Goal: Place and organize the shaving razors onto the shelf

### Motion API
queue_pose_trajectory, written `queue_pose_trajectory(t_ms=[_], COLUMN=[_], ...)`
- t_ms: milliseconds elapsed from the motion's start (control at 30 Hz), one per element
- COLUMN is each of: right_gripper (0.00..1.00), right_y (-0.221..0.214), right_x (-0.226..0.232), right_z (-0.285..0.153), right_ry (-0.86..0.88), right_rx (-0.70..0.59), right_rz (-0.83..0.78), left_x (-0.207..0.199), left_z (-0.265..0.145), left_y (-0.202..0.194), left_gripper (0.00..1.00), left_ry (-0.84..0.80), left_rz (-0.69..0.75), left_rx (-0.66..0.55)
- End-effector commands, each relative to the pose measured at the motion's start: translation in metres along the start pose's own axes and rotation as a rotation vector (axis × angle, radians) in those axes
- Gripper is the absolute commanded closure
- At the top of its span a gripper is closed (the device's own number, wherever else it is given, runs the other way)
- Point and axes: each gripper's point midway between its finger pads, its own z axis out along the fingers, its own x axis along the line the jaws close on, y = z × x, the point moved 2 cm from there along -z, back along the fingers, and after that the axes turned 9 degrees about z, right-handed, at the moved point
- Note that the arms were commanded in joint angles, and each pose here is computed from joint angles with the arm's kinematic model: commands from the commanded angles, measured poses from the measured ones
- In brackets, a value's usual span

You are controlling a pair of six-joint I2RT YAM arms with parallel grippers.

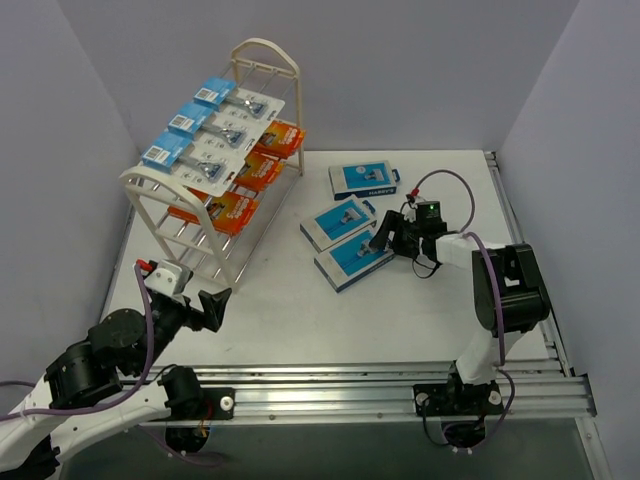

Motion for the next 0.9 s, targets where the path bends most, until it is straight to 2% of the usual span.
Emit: queue_pose_trajectory(t_ms=[0,133,267,400,600,700,867], right_gripper=[0.31,0.35,0.46,0.47,0.45,0.39,0.32], right_y=[-0.017,-0.038,-0.055,-0.074,-0.097,-0.1,-0.098], right_x=[0.014,0.012,0.014,0.032,0.079,0.092,0.079], right_z=[-0.006,-0.005,-0.006,-0.017,-0.05,-0.07,-0.083], right_ry=[0.06,0.073,0.102,0.158,0.325,0.4,0.289], right_rx=[0.03,0.051,0.071,0.076,0.093,0.09,0.061], right_rz=[-0.042,-0.022,0.013,0.029,0.034,0.031,0.005], left_x=[0.001,0.002,0.0,0.0,0.0,0.0,0.001], left_z=[0.001,0.001,0.002,0.003,0.004,0.005,0.005], left_y=[0.006,0.006,0.006,0.005,0.004,0.004,0.004], left_gripper=[0.06,0.06,0.06,0.06,0.06,0.06,0.06], left_ry=[0.007,0.011,0.007,0.008,0.012,0.014,0.018], left_rz=[-0.007,-0.009,-0.006,-0.001,0.002,0.003,0.002], left_rx=[-0.018,-0.02,-0.017,-0.009,-0.003,-0.001,-0.001])
